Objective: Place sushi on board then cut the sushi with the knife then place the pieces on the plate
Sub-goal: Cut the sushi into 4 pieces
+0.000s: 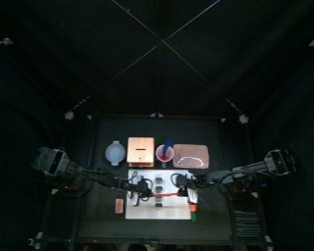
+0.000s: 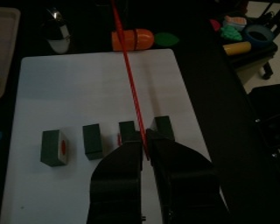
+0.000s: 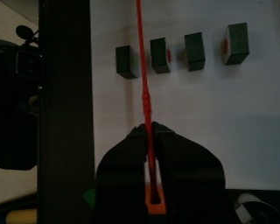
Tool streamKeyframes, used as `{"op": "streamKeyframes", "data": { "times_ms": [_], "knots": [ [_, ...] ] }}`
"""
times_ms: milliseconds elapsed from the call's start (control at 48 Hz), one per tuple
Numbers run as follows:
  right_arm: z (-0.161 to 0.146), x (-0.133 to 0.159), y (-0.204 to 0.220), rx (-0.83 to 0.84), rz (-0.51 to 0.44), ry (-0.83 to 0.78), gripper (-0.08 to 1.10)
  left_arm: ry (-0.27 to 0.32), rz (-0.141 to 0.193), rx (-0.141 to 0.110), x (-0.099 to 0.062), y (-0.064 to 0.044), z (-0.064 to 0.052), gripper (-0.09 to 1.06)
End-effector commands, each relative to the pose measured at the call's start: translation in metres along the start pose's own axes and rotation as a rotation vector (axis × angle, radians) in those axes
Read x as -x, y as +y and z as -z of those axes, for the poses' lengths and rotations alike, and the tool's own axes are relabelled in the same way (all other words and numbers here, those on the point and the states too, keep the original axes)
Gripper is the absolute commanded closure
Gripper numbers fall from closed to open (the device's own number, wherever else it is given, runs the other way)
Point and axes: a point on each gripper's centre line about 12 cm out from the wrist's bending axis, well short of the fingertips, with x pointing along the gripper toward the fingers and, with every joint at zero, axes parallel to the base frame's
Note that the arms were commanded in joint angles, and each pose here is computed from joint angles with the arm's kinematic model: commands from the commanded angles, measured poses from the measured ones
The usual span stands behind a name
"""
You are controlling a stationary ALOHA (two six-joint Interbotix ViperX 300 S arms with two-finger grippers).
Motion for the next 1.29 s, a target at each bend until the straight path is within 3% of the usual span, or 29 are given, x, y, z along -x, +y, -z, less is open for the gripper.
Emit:
{"op": "streamKeyframes", "data": {
  "times_ms": [21,312,583,854,1042,1292],
  "knots": [
    [-0.013,0.012,0.001,-0.002,-0.009,-0.062,0.7,-0.058,-0.013,0.007,0.005,0.006,-0.018,0.45],
    [-0.013,0.021,0.002,0.003,-0.015,-0.084,0.7,-0.117,-0.038,0.014,0.014,0.017,-0.033,0.19],
    [0.01,0.037,-0.001,-0.074,-0.043,-0.088,0.7,-0.216,-0.054,0.004,0.03,0.025,-0.043,0.17],
    [0.056,0.055,-0.011,-0.189,-0.075,-0.068,0.7,-0.31,-0.06,0.006,0.035,0.027,-0.036,0.17],
    [0.078,0.066,-0.015,-0.231,-0.096,-0.046,0.7,-0.304,-0.061,0.008,0.034,0.027,-0.031,0.17],
    [0.096,0.065,-0.038,-0.279,-0.019,0.02,0.68,-0.295,-0.061,0.014,0.032,0.027,-0.028,0.17]
  ]
}}
